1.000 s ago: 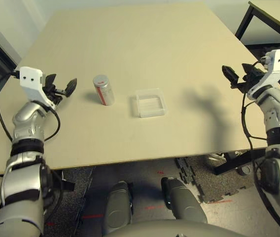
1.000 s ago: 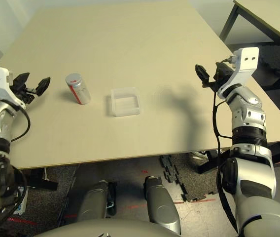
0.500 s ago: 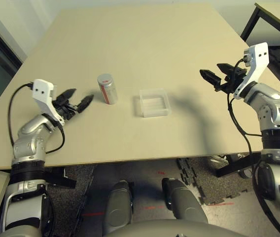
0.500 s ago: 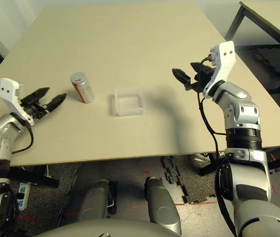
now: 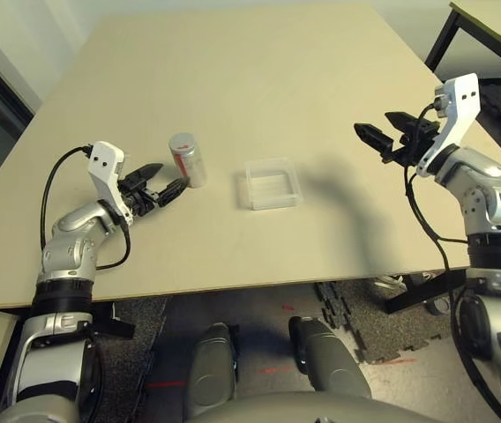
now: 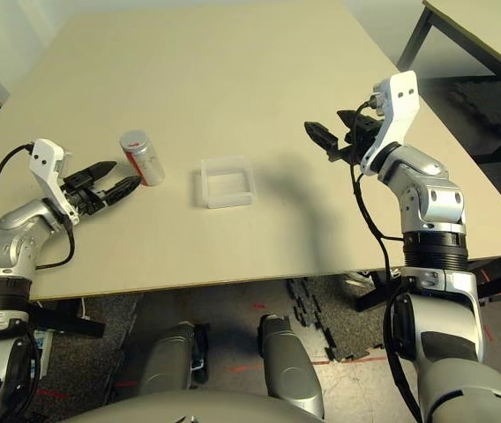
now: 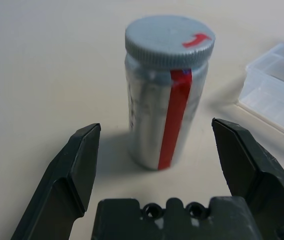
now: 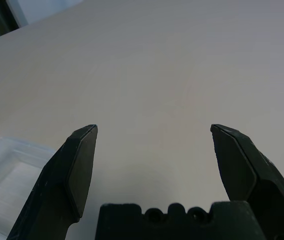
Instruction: Pour the medicine from the bottle into the box.
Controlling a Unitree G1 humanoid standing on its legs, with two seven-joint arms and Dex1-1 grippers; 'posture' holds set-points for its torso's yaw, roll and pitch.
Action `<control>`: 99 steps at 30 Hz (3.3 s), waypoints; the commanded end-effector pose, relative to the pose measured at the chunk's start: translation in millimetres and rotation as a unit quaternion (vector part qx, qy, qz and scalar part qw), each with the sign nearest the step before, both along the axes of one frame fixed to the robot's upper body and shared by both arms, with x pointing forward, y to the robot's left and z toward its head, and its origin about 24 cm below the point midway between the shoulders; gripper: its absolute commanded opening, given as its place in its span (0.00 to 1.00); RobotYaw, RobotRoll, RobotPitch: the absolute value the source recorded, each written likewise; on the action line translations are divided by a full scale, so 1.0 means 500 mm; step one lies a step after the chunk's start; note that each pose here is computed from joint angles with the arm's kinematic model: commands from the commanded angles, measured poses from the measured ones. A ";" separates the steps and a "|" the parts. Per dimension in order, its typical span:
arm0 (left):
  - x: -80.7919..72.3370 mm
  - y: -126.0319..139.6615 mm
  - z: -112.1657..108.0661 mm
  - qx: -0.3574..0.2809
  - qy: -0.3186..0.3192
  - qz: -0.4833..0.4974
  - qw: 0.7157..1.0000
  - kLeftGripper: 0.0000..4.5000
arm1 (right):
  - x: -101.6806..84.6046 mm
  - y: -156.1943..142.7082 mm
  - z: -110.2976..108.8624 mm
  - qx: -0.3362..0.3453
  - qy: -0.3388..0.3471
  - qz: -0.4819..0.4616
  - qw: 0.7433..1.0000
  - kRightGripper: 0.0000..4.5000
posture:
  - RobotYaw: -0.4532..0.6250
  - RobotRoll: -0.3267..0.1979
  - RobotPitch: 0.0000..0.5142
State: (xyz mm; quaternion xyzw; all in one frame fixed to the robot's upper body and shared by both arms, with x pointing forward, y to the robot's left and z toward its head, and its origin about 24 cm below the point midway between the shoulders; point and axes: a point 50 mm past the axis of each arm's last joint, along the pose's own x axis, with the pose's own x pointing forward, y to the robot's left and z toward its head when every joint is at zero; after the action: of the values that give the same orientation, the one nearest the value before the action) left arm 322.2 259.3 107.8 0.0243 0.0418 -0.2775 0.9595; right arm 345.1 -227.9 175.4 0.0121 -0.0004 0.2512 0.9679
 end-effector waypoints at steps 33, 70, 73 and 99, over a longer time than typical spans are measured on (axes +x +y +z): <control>0.067 -0.064 -0.041 0.015 -0.003 -0.004 1.000 0.99 | -0.089 0.133 0.011 -0.065 0.062 0.282 0.955 1.00 | 0.26 0.62 0.21; 0.064 -0.221 0.119 0.026 -0.001 -0.389 0.921 0.57 | -0.049 0.205 0.102 -0.095 -0.004 0.339 0.936 1.00 | 0.28 0.62 0.19; 0.065 -0.233 0.119 0.033 -0.002 -0.403 0.915 0.57 | -0.049 0.221 0.108 -0.097 -0.010 0.350 0.932 1.00 | 0.27 0.62 0.19; 0.108 -0.268 0.118 0.038 -0.041 -0.354 0.934 0.57 | -0.088 0.275 0.116 -0.068 -0.012 0.211 0.975 1.00 | 0.24 0.62 0.17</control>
State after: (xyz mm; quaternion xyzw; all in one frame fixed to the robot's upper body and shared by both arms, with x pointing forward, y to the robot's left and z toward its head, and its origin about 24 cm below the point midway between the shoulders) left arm 373.7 126.6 164.9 0.0779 0.0052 -0.6020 0.7947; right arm 304.7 -89.5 232.4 -0.0642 0.0116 0.4604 0.8853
